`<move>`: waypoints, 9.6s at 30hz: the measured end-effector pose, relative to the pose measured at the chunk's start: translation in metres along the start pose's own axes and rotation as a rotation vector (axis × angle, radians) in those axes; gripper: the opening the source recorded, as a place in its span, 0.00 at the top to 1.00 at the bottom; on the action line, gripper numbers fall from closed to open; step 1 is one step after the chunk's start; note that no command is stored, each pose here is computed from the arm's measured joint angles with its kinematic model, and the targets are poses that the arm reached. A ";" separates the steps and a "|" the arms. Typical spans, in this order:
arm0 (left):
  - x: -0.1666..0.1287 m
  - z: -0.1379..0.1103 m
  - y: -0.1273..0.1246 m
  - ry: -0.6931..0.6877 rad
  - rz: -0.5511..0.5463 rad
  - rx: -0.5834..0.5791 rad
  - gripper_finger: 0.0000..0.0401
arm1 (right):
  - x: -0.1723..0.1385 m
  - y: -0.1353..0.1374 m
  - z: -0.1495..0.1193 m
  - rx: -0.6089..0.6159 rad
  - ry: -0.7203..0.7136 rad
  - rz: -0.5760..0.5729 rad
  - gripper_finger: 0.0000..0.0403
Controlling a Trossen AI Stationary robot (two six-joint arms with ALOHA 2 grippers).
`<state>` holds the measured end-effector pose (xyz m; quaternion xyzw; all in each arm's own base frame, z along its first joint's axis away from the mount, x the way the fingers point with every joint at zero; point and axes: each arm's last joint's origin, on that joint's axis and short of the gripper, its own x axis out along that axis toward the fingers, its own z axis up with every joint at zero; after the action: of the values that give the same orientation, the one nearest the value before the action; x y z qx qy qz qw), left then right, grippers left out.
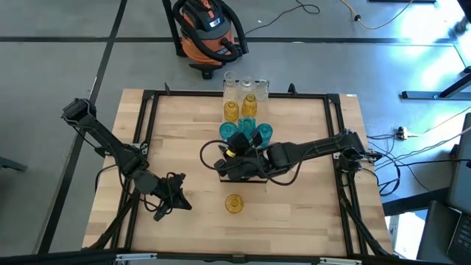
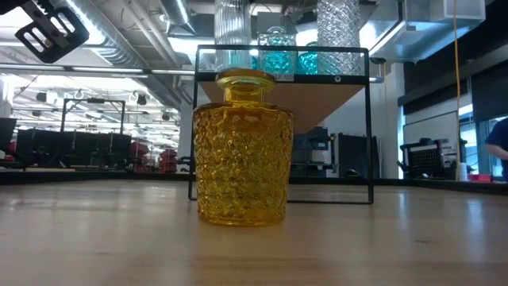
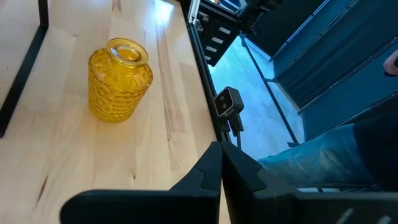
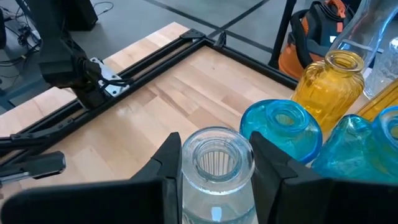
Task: Sort vases onto shelf
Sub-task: Put the transparent vase on the shelf aligned with the other transparent vases, then put the yellow vase on the shelf aligned with the other yellow vases
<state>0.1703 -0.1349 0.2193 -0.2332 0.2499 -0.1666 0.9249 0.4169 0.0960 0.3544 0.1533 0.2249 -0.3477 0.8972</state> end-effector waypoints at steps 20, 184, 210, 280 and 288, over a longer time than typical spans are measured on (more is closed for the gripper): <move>0.000 0.000 0.000 0.000 0.001 0.000 1.00 | 0.014 0.007 -0.012 0.025 -0.002 -0.040 0.69; 0.001 -0.002 0.008 0.044 0.046 0.054 1.00 | -0.002 0.047 -0.224 -0.064 0.209 0.337 0.65; 0.003 0.009 0.025 0.044 0.094 0.071 1.00 | -0.150 -0.015 -0.195 0.174 0.320 -0.269 0.65; -0.001 0.042 0.078 -0.160 0.374 -0.185 1.00 | 0.036 -0.258 0.011 -0.047 -0.034 -0.024 0.65; -0.001 0.042 0.077 -0.158 0.374 -0.182 1.00 | 0.036 -0.257 0.010 -0.020 -0.033 0.012 0.65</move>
<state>0.2066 -0.0549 0.2121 -0.2776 0.2294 0.0500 0.9316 0.2658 -0.1108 0.3142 0.1400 0.2125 -0.3427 0.9043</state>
